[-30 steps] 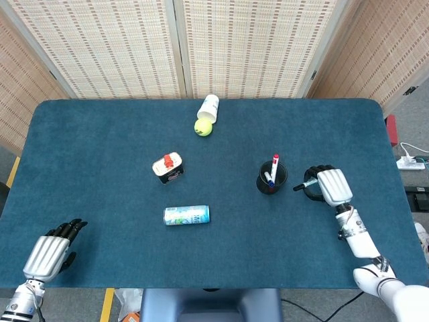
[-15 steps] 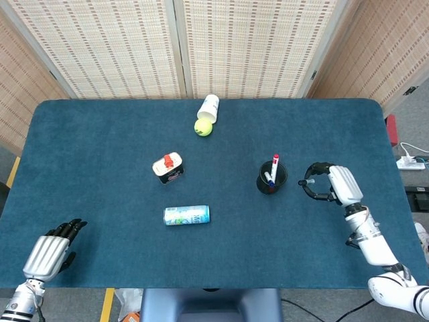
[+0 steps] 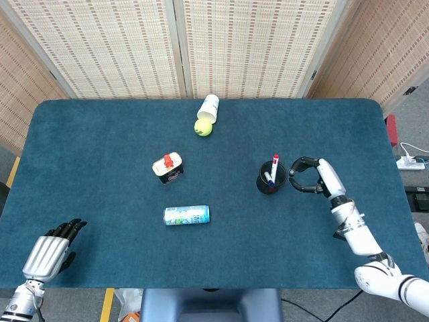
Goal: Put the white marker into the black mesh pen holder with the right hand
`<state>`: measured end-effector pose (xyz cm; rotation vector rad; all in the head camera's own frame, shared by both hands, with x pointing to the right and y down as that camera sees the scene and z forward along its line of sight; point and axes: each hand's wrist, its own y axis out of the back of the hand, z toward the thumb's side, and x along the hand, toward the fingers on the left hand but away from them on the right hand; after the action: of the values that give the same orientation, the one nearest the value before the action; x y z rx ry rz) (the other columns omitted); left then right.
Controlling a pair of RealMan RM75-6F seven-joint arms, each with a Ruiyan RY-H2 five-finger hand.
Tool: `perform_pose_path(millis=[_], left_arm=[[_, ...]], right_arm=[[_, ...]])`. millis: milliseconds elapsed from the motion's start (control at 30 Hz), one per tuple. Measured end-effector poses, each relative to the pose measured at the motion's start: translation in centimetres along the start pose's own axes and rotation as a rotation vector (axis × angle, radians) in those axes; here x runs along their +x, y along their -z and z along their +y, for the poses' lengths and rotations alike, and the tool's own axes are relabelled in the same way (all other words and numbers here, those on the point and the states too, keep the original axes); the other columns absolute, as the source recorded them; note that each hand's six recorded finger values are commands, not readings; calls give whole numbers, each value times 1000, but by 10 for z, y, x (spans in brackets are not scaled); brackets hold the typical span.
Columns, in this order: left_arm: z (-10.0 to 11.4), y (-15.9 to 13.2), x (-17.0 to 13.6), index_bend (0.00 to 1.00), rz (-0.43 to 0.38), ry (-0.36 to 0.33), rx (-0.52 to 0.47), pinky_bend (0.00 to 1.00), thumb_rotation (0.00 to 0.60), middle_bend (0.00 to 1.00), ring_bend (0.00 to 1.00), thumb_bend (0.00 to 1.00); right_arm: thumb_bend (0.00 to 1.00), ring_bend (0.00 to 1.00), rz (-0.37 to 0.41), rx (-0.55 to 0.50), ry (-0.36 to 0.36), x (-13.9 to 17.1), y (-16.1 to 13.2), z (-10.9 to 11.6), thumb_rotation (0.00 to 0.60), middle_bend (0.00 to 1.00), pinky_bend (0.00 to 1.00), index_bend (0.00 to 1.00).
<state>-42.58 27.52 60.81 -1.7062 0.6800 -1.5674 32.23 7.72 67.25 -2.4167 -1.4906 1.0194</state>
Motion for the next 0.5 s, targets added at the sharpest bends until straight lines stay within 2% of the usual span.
perform_pose_path(millis=[200,500], left_arm=[[0,1,0,174,3,0,-3,401,600,142,202,328],[1,3,1,174,9,0,-7,401,600,141,202,328]], right_arm=[[264,405,-4,-25,-33,-14,6,-14,600,471,407,680],[266,405,-26,2,-52,-22,21,-23,600,470,407,679]])
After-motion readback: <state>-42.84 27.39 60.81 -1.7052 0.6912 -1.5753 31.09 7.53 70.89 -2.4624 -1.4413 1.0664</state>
